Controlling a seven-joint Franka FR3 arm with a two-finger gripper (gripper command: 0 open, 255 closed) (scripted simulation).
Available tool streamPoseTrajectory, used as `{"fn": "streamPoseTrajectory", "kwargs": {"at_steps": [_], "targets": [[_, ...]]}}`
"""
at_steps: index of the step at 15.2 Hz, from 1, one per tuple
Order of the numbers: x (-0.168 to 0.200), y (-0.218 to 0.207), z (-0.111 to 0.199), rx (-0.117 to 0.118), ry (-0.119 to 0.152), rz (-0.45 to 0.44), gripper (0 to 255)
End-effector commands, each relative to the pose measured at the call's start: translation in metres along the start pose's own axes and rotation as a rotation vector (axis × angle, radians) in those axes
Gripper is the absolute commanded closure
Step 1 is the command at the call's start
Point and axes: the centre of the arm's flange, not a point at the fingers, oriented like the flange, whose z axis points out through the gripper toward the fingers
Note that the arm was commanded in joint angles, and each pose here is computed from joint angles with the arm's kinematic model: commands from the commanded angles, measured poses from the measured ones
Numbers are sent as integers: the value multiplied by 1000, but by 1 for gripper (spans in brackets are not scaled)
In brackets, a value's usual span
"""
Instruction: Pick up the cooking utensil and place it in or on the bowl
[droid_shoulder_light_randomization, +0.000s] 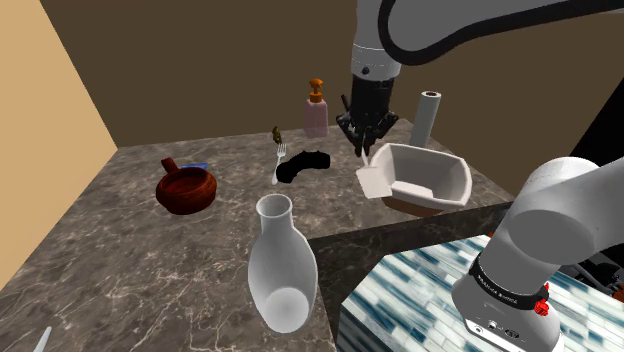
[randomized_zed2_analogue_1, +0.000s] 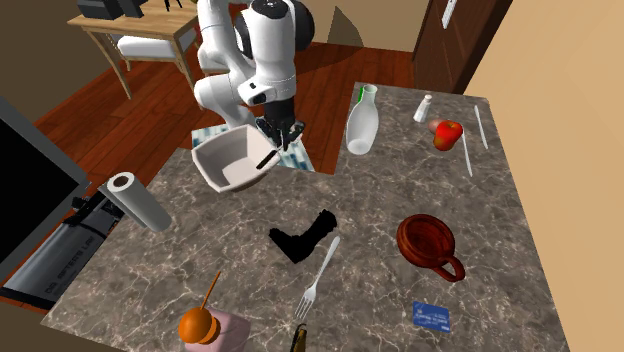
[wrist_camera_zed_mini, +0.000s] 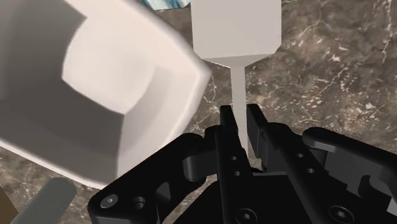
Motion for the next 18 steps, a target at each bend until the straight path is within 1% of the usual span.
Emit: {"fn": "streamPoseTrajectory", "kwargs": {"at_steps": [1, 12, 18], "targets": [[-6, 24, -4, 1, -1, -1, 255], [-30, 165, -6, 1, -1, -1, 255], [-32, 165, 26, 1, -1, -1, 255]]}}
